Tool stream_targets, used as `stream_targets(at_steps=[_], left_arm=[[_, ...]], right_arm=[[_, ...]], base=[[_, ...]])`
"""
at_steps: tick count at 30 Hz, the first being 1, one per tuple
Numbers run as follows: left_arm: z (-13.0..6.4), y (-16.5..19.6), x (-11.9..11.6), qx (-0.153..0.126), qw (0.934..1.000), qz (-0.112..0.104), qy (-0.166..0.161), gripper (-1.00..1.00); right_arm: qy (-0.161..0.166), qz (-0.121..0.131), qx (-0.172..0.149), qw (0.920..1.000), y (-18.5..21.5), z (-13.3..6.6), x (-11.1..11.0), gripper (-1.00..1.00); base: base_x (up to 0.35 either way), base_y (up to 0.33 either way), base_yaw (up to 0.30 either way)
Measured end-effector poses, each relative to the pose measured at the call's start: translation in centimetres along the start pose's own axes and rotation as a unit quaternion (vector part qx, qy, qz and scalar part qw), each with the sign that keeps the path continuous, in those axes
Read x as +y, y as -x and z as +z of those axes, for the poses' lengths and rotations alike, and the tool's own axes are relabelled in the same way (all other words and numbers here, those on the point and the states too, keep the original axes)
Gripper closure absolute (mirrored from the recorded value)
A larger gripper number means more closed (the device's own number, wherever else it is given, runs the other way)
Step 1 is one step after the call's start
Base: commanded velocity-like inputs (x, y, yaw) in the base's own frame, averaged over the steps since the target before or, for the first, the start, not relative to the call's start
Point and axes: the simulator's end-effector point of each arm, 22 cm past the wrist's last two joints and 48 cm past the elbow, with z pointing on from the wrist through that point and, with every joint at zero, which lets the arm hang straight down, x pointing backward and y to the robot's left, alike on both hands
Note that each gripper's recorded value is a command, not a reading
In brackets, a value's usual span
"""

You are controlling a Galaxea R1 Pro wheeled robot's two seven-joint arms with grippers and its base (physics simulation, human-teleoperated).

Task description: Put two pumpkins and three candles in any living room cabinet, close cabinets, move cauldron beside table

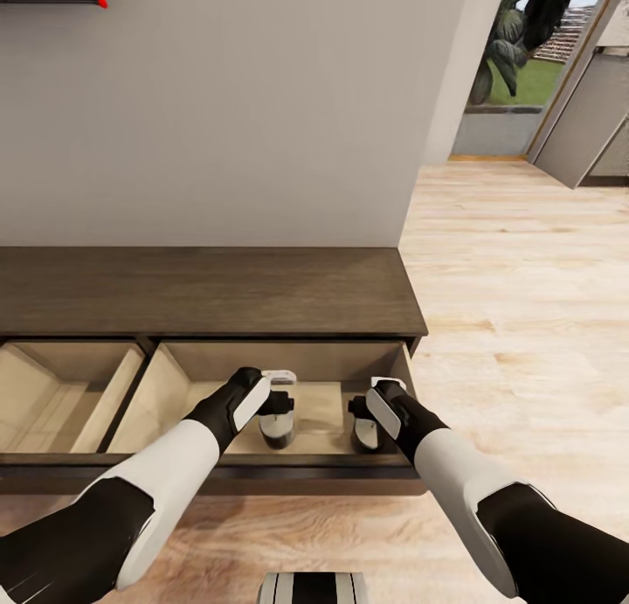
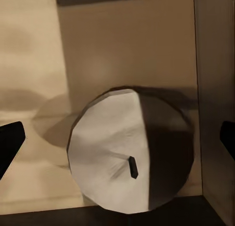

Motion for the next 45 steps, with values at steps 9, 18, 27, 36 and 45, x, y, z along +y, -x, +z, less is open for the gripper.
stream_targets(at_steps=[9,18,27,36,45], left_arm=[[-2.0,1.2,-0.2,-0.016,0.9999,0.002,0.000,-1.00],[-4.1,2.3,-0.4,-0.032,0.9995,0.004,-0.001,-1.00],[-6.2,2.6,-0.5,-0.029,0.9995,0.011,0.001,-1.00],[-8.2,2.8,-0.5,-0.029,0.9994,0.016,0.003,-1.00],[-10.2,3.5,-0.2,-0.038,0.9992,0.014,0.005,-1.00]], right_arm=[[0.002,0.000,-0.017,0.9998,1.5,-2.0,0.2,-1.00],[0.004,-0.001,-0.030,0.9996,2.5,-3.9,0.3,-1.00],[-0.005,-0.001,-0.025,0.9997,2.1,-5.0,-0.5,-1.00],[-0.007,-0.001,-0.034,0.9994,2.7,-6.6,-0.8,-1.00],[0.003,-0.001,-0.056,0.9984,4.3,-8.9,-0.1,-1.00]], base=[[0.000,0.000,0.000],[0.000,0.000,0.000],[0.000,0.000,0.000],[0.000,0.000,0.000],[0.000,0.000,0.000]])
